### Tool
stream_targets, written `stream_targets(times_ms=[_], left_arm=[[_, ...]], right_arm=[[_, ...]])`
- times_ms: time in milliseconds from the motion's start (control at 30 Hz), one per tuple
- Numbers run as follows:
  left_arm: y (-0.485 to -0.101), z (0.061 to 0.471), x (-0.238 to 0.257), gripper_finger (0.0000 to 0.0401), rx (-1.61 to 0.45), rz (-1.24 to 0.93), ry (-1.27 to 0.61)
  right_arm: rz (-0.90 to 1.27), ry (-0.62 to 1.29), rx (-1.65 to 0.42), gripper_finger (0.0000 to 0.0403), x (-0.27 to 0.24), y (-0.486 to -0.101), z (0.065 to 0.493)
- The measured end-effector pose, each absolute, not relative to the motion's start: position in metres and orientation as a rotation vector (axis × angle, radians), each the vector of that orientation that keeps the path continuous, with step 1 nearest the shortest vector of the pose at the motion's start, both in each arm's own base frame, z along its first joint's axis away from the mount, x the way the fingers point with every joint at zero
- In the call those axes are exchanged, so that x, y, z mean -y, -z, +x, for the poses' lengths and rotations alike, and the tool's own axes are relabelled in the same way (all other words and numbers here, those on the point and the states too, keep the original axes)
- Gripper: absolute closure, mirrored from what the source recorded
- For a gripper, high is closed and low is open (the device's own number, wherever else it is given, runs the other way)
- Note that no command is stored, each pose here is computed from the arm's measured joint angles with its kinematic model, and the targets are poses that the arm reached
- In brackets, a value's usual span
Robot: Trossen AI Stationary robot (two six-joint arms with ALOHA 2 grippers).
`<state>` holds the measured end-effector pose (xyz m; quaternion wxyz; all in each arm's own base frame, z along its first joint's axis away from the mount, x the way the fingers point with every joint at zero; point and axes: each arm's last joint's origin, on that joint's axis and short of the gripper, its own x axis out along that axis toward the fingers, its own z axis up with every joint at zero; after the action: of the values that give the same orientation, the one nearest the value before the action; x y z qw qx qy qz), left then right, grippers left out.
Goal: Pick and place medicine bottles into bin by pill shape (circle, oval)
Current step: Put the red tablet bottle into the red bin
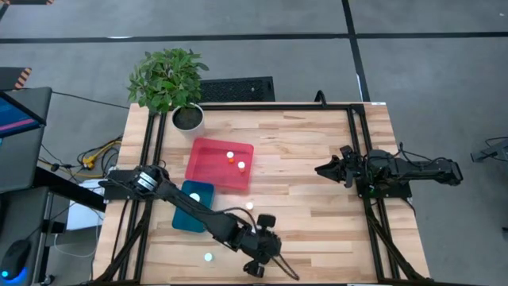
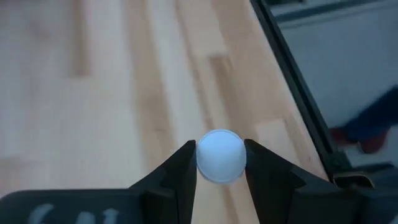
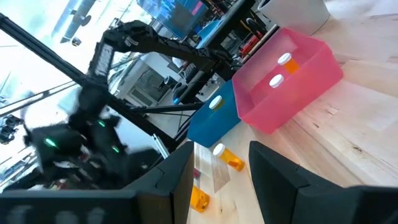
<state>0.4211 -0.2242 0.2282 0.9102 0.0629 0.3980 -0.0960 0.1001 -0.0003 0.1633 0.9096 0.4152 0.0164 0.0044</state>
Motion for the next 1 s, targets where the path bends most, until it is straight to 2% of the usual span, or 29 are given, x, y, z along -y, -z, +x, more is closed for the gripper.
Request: stream_targets(times_ms=[200,333,433,633,833,1000], left_arm=[[-0.303,0.387,0.167,0.0292,-0.845,0.179,-0.029],[-0.324,0.341,0.125,0.0288,-0.849,0.165,-0.263],[-0.313,0.306,0.102,0.0284,-0.838,0.101,-0.383],[-0.265,0.256,0.062,0.0284,-0.830,-0.073,-0.516],[-0.223,0.238,0.021,0.0283,-0.903,-0.141,-0.654],[-0.210,0.239,-0.007,0.0283,-0.900,-0.169,-0.701]], right_arm=[[0.857,-0.010,-0.030,0.0237,0.000,-0.164,0.100],[0.857,-0.011,-0.028,0.0237,0.000,-0.164,0.100],[0.857,-0.010,-0.027,0.0239,0.000,-0.164,0.100],[0.856,-0.008,-0.027,0.0239,0.000,-0.164,0.100],[0.856,-0.003,-0.027,0.0238,0.001,-0.164,0.100],[0.856,-0.002,-0.029,0.0238,0.001,-0.163,0.100]])
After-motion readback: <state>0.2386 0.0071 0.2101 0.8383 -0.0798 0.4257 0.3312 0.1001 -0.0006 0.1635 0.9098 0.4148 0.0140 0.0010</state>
